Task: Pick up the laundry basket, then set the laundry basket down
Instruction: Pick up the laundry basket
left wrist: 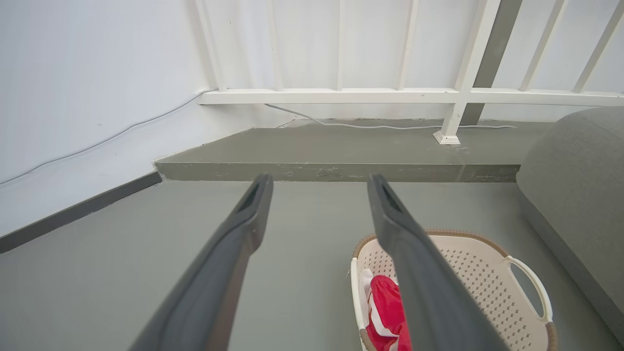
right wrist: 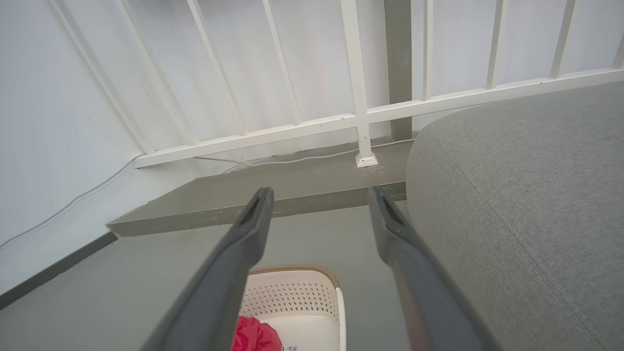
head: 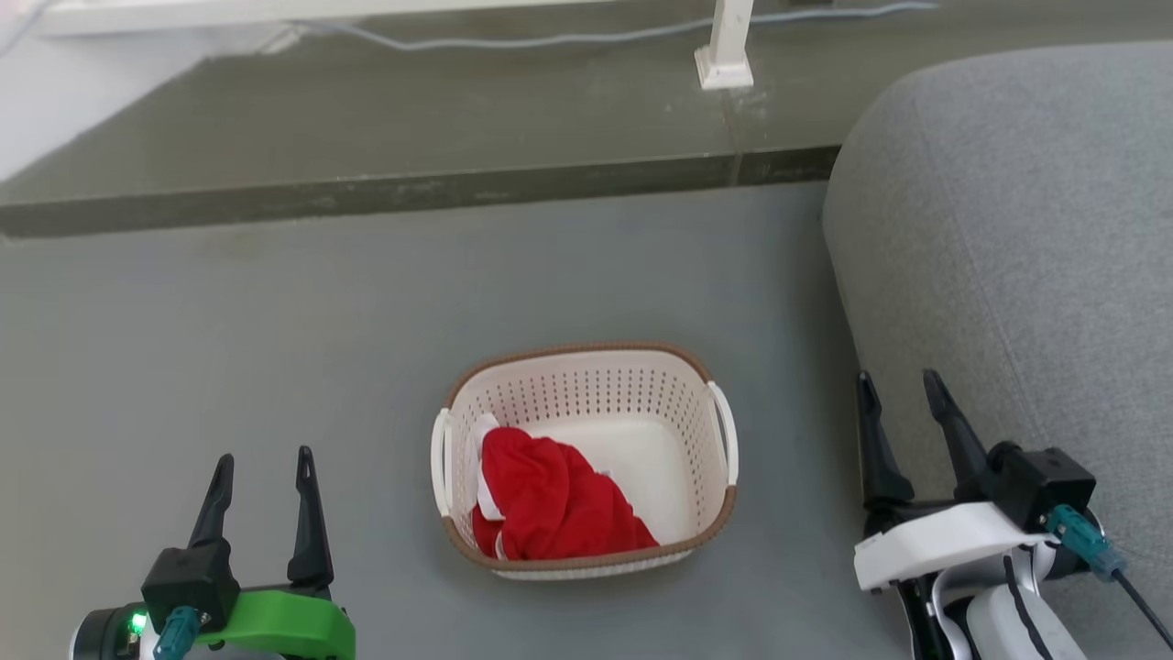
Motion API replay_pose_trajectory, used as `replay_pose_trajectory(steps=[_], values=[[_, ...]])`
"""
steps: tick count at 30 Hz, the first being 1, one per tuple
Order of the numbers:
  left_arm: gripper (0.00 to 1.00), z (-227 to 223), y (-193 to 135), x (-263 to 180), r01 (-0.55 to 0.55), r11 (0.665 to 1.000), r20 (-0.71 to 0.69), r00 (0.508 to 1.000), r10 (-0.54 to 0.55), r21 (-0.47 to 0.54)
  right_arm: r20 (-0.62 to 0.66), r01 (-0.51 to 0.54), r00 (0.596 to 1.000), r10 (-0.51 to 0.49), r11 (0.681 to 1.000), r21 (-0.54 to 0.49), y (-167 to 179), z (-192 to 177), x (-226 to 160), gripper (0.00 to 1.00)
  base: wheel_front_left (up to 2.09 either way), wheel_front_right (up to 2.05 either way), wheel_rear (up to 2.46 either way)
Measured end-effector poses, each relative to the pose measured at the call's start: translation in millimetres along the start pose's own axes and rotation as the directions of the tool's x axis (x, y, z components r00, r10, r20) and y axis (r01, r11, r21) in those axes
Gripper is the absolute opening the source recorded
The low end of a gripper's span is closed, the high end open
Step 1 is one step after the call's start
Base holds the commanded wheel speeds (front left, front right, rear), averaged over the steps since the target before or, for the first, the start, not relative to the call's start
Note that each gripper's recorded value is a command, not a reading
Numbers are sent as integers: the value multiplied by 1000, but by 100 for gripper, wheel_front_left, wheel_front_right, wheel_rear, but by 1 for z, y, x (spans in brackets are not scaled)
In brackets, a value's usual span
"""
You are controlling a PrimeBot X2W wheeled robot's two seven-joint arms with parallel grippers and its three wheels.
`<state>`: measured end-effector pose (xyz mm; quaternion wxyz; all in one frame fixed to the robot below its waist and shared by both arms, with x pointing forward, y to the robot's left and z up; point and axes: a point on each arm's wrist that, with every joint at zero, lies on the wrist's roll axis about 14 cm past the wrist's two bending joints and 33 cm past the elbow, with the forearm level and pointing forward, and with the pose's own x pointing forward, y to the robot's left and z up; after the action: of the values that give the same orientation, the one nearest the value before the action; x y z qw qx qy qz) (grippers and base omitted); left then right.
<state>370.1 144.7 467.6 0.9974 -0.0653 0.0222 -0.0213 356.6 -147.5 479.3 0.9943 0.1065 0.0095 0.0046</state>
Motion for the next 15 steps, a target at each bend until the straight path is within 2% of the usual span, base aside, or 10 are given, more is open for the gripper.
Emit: replay_pose_trajectory(steps=[8, 15], values=[[100, -18, -2, 9, 5, 1000, -51, 999, -6, -11, -3, 6, 1000, -6, 1000, -1, -3, -2, 19, 100, 0, 0, 0], [100, -40, -7, 32, 24, 1000, -104, 994, -25, -6, -49, 21, 999, -22, 1000, -17, -11, -21, 39, 100, 0, 0, 0]])
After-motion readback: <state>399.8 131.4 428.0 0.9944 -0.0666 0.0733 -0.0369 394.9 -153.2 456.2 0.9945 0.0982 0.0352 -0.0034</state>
